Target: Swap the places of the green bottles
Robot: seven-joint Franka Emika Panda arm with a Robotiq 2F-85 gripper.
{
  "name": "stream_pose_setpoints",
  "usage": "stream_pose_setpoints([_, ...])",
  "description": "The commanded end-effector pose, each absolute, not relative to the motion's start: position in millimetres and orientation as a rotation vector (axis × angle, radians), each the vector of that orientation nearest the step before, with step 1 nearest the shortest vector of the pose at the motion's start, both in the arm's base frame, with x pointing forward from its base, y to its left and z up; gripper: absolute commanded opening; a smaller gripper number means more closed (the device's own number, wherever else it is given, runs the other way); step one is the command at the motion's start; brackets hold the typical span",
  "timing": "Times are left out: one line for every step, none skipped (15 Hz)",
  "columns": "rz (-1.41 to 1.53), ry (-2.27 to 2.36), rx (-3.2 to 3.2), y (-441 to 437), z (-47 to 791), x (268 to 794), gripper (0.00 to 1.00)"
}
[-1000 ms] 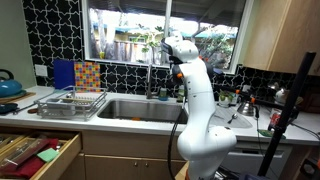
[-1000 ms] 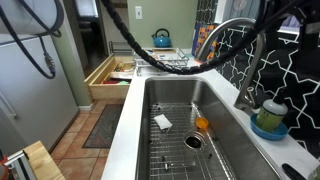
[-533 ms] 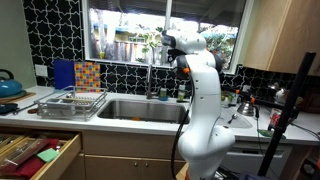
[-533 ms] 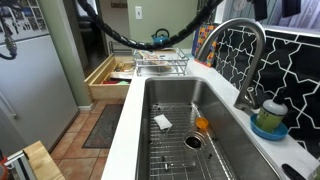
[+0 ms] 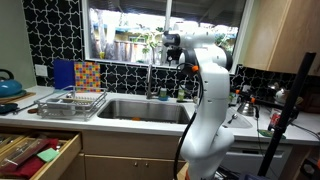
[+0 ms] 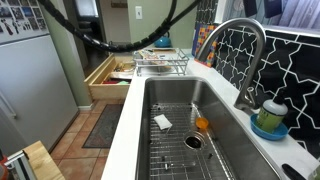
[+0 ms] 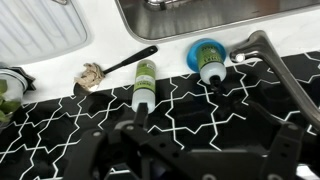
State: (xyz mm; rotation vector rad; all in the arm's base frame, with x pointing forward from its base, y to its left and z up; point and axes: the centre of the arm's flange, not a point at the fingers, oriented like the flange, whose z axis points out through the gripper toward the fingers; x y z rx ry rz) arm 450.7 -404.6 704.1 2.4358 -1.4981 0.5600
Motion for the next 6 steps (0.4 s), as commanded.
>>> stream_pose_setpoints([0.559,-1.498,2.433,-403.1,702.5,449.0,1.00])
stream_pose_setpoints([0.557,-1.497,2.433,-401.8,700.9,447.7,1.00])
stream_pose_setpoints([0.558,-1.497,2.433,-400.8,700.1,446.9,1.00])
stream_pose_setpoints([0.557,-1.498,2.434,-400.2,699.3,446.4,1.00])
stream_pose_setpoints([0.557,-1.499,2.435,-399.8,699.2,446.2,1.00])
stream_pose_setpoints([0.558,-1.499,2.435,-399.5,699.3,446.1,1.00])
